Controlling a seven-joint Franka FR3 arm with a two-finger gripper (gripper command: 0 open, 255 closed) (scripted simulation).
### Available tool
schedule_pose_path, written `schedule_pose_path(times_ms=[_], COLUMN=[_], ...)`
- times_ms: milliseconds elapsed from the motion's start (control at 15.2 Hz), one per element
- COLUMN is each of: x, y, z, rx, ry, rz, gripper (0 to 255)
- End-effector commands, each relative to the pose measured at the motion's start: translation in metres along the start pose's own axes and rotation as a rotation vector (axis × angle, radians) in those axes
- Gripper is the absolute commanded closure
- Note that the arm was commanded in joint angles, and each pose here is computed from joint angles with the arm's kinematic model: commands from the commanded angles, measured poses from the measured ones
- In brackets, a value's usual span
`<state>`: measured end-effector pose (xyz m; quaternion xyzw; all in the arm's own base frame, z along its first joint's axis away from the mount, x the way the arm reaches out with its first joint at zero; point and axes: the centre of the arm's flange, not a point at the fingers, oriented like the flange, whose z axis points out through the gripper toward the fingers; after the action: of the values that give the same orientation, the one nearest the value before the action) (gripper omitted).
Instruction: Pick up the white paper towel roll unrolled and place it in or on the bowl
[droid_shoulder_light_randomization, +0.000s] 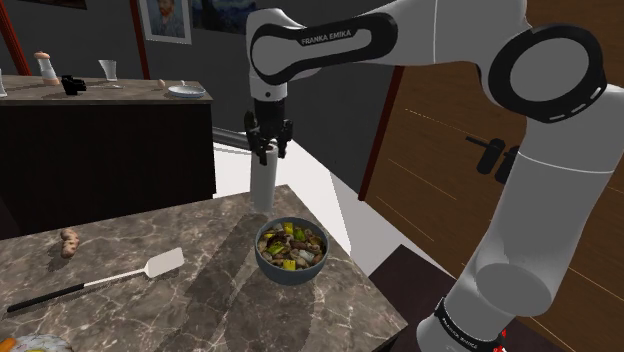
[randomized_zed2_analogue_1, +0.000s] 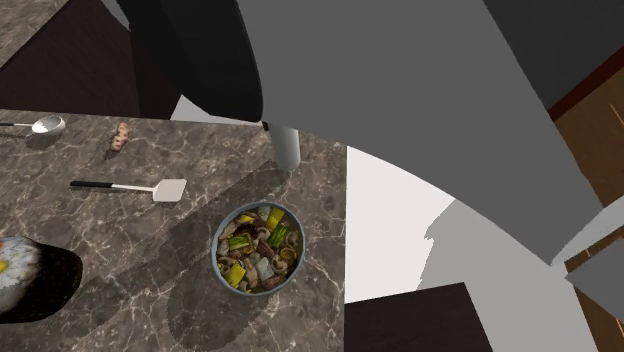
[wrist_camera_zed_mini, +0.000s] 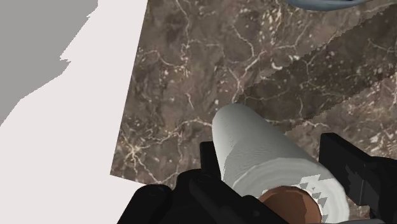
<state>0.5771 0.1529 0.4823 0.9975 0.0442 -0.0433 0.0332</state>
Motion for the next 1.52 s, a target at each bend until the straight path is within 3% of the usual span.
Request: schedule_pose_path(times_ms=[0, 1452], x=[-0.001, -0.011], y=[0.001, 0.009], z=[-0.011, -0.127], rx=[0.000, 0.000], ry=[0.000, 0.000], rz=[0.000, 0.000], gripper=[255, 255])
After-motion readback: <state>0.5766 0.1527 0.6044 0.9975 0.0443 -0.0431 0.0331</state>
